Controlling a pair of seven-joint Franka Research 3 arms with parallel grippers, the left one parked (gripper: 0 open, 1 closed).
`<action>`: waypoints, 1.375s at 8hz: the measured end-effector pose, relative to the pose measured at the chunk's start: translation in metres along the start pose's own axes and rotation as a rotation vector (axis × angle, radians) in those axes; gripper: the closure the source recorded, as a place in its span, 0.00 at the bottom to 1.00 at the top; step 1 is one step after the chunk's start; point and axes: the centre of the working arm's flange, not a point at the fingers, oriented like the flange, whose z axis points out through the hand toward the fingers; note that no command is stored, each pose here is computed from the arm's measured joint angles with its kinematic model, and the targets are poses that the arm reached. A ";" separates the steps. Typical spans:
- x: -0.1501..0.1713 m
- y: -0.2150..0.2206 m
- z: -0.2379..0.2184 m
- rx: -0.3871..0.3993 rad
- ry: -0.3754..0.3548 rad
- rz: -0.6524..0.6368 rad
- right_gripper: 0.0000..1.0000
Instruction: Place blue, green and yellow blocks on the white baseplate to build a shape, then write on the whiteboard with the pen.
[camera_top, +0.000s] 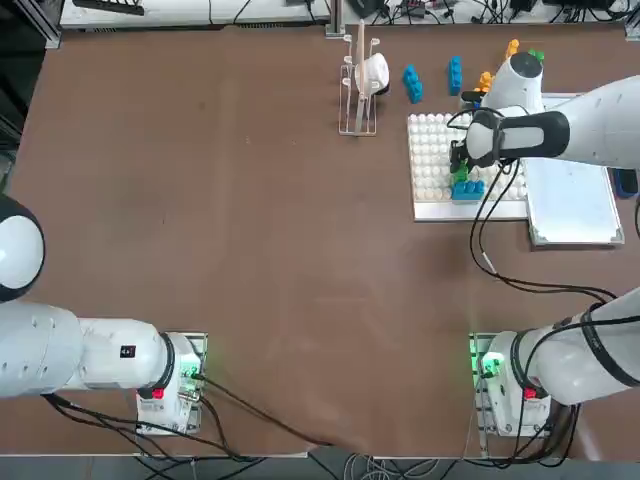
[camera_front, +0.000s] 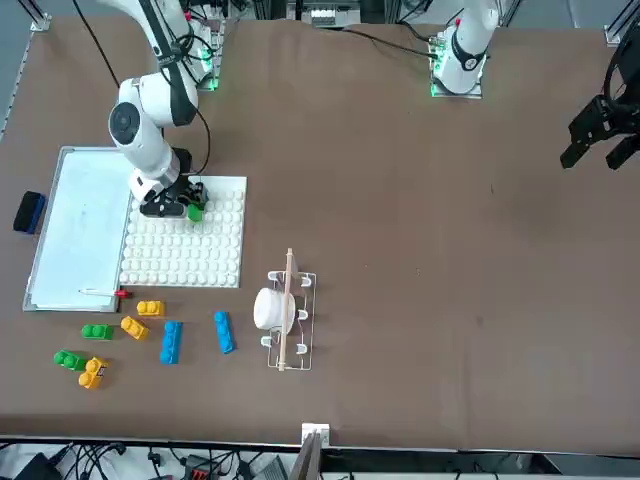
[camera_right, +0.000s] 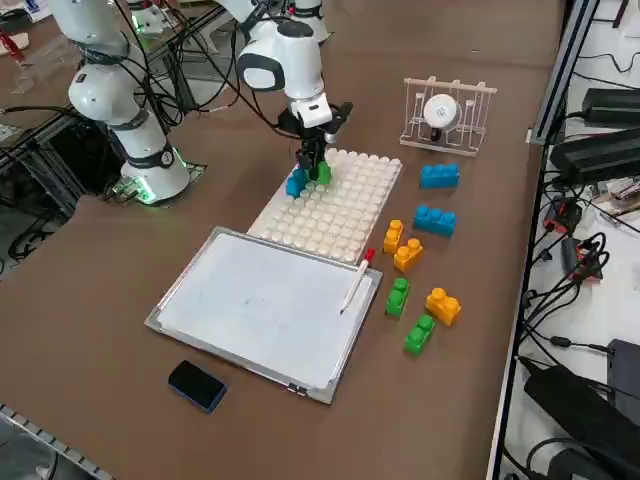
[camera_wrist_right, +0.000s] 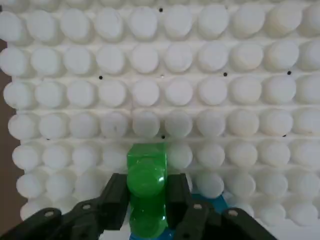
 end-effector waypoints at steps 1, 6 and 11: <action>0.000 0.000 0.000 0.000 0.000 0.003 0.59; -0.001 -0.005 0.010 -0.004 0.002 0.016 0.59; -0.001 -0.005 0.016 -0.007 0.003 0.017 0.59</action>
